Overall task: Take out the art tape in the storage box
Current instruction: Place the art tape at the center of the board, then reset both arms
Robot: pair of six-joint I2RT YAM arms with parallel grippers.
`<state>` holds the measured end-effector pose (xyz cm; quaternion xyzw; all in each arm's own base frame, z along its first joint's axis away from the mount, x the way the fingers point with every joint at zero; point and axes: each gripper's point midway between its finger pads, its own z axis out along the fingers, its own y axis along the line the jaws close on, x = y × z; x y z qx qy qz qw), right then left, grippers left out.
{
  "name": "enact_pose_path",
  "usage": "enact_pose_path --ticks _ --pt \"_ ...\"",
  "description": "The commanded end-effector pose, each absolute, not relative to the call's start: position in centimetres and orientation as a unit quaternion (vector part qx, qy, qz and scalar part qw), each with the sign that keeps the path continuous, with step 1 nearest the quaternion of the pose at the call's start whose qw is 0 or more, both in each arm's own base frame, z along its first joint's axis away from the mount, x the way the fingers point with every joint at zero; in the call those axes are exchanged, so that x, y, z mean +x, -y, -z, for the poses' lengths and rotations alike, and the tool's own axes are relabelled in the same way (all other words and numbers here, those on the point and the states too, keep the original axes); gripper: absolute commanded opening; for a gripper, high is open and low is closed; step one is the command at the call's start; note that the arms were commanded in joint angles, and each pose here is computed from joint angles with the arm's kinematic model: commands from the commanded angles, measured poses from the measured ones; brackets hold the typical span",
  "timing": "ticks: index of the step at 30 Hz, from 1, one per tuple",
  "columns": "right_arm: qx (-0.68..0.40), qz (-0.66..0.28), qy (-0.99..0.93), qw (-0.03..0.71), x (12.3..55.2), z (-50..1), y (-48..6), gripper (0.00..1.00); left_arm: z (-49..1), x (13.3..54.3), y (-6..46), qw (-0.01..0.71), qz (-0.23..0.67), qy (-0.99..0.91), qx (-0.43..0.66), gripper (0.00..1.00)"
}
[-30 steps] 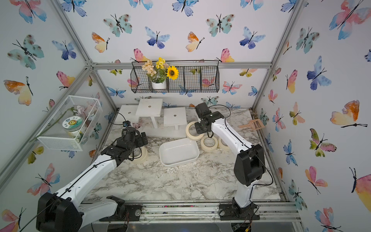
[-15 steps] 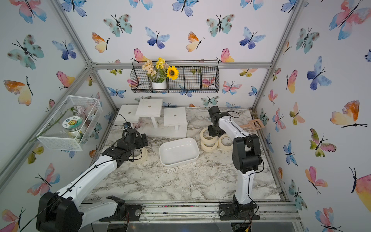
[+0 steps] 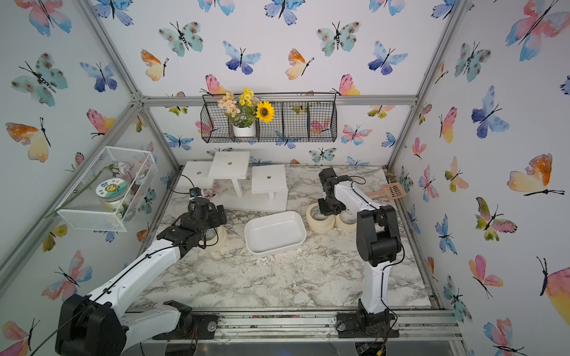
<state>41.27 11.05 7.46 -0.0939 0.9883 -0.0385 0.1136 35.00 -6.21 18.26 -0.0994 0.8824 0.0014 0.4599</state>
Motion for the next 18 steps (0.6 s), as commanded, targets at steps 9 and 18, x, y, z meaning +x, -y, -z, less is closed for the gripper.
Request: enact_pose_path --ticks 9,18 --pt "-0.05 0.047 -0.969 0.239 43.0 -14.5 -8.7 0.99 -21.7 35.4 3.5 0.513 -0.078 -0.848 -0.113 0.99" --pt "0.068 0.135 -0.82 0.552 43.2 -18.8 -0.6 0.99 -21.5 35.7 -1.3 0.634 -0.161 -0.745 -0.13 0.99"
